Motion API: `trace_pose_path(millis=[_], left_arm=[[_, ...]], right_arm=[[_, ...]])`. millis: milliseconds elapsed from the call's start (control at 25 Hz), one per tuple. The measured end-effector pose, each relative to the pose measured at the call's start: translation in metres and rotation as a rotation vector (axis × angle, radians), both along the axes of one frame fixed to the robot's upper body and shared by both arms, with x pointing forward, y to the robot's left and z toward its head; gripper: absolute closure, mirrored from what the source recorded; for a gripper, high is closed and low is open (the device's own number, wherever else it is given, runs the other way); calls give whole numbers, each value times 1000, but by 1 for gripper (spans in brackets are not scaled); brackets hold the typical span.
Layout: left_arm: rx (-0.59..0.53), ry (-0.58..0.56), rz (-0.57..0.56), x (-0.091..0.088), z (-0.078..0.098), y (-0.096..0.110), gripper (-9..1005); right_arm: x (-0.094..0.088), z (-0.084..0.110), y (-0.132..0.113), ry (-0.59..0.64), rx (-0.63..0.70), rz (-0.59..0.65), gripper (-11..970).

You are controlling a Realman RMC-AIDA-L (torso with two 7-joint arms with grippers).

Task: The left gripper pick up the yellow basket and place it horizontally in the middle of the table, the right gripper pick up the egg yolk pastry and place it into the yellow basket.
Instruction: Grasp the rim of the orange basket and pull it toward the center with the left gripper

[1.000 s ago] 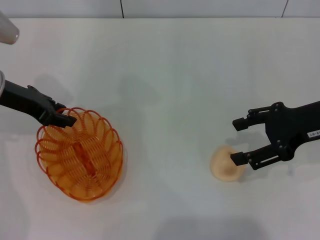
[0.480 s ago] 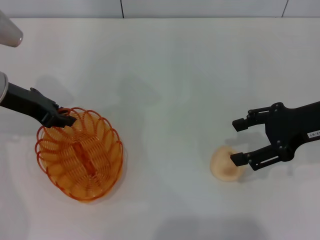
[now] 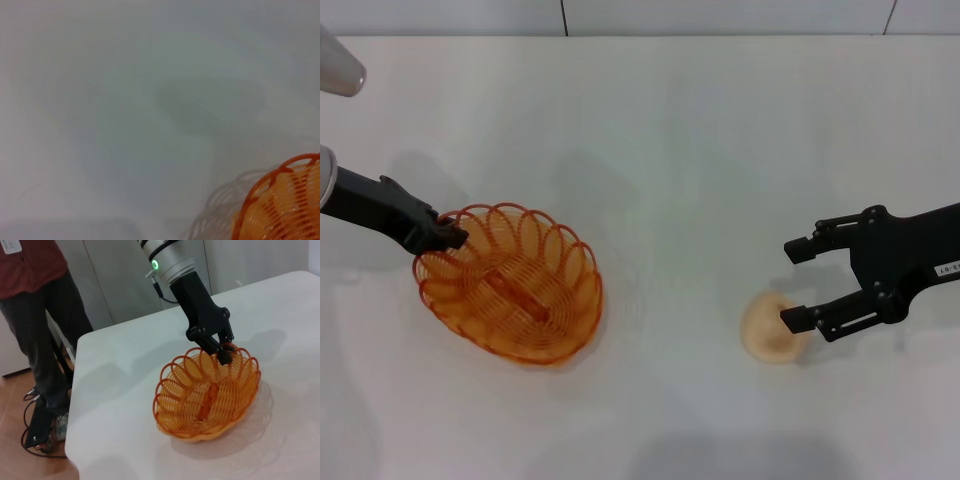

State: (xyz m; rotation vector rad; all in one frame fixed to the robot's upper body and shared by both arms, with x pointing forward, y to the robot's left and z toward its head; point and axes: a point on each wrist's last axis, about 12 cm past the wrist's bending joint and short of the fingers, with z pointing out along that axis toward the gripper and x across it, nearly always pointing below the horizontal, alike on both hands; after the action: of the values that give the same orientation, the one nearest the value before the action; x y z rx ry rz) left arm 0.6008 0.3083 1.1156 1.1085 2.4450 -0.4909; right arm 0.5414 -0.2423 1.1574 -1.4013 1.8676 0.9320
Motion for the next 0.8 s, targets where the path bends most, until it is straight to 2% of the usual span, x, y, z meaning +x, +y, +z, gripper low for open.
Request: trace_pose_path(millis=[160,520,800], left_arm=[[-5,4,-10,0,2,-2,861],[-47,15,-54,-5,13,-6,882],[-126,35,-24,-18,20,-3,900]], right_arm=[[0,0,0,2,0,-1,115],[0,0,-1,2,0,-7,116],[0,0,-1,5,1,-9,116]])
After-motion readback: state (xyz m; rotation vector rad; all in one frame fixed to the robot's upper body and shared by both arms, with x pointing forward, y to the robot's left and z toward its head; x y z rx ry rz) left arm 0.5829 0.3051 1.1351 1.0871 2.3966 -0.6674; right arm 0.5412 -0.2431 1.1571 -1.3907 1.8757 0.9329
